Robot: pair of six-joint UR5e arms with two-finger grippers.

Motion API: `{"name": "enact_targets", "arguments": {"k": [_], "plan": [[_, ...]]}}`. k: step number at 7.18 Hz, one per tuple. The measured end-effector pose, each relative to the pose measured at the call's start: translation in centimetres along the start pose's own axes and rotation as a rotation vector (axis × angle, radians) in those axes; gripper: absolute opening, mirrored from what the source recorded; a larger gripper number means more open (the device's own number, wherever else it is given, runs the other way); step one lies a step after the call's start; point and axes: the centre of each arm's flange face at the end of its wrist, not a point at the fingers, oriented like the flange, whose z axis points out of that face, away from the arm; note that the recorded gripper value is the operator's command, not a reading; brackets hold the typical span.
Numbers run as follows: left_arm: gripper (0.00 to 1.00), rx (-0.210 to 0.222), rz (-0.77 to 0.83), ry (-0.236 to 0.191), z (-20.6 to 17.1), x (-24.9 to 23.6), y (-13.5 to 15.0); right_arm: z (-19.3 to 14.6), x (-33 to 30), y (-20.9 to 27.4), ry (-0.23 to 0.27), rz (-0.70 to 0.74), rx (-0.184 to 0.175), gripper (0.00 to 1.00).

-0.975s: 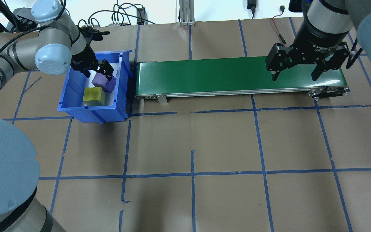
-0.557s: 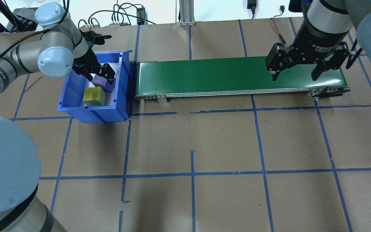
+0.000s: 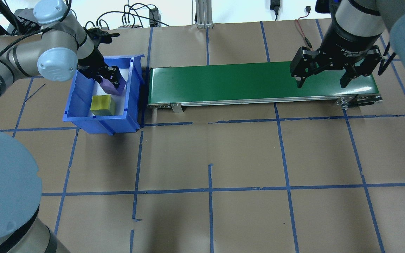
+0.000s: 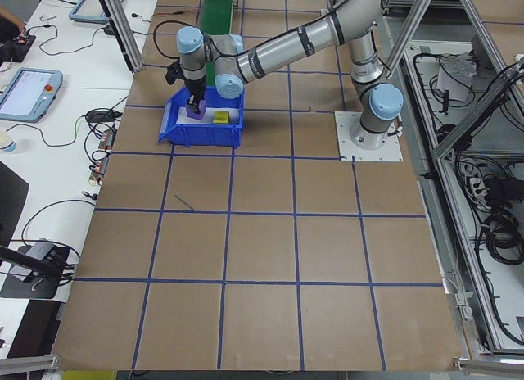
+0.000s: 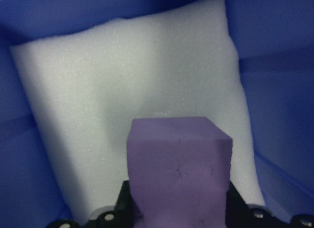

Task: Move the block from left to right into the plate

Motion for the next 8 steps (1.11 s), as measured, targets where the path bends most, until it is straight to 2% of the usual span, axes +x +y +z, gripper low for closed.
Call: {"name": "enact_targets", "arguments": {"k": [2,3,4,5,6,7,8], "plan": [[0.56,0.161,0.022,0.059,-9.4,5.7,0.4,0.0,0.0,0.0,0.0,0.0,0.0,1.0],[0.56,0.216,0.038,0.087,-13.6,10.6,1.3,0.0,0.0,0.0,0.0,0.001,0.0,1.0],[0.56,0.233,0.021,0.121,-15.5,15.8,2.1,0.0,0.1,0.0,0.0,0.001,-0.001,1.0],[0.56,0.206,-0.008,0.152,-14.5,19.6,2.5,0.0,0.1,0.0,0.0,0.001,-0.001,1.0],[0.56,0.152,-0.028,0.155,-11.7,21.2,2.2,0.0,0.1,0.0,0.0,0.001,-0.001,1.0],[0.56,0.098,-0.038,0.137,-8.5,21.5,1.7,0.0,0.1,0.0,0.0,0.001,-0.001,1.0],[0.56,0.063,-0.038,0.119,-6.3,21.4,1.3,0.0,0.1,0.0,0.0,0.001,-0.001,1.0]]}}
